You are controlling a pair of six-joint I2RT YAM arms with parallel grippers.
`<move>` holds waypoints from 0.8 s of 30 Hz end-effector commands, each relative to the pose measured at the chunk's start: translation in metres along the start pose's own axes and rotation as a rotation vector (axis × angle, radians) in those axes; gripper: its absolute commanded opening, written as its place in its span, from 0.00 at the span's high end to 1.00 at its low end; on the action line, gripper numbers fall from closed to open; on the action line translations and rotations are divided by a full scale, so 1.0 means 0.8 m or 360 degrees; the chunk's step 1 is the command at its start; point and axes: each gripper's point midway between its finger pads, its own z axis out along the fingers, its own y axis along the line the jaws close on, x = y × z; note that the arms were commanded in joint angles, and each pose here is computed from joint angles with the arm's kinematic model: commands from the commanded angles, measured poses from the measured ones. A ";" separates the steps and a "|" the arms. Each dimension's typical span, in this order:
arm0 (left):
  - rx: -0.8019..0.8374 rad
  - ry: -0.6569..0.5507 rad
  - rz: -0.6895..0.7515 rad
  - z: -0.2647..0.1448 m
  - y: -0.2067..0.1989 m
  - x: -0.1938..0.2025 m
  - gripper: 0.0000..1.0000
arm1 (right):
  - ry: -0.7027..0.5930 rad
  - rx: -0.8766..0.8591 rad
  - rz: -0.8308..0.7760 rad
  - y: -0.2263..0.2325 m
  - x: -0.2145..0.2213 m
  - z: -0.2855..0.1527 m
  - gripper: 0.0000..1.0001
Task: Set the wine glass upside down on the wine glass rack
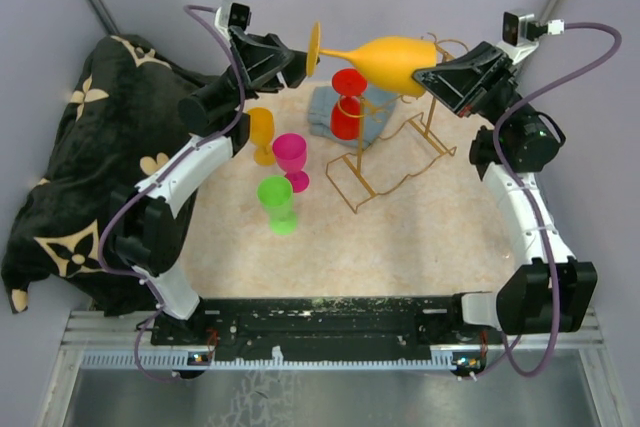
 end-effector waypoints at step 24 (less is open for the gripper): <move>0.0151 0.0079 -0.0041 0.014 -0.033 0.022 1.00 | 0.0022 -0.0039 -0.0041 -0.018 0.016 0.006 1.00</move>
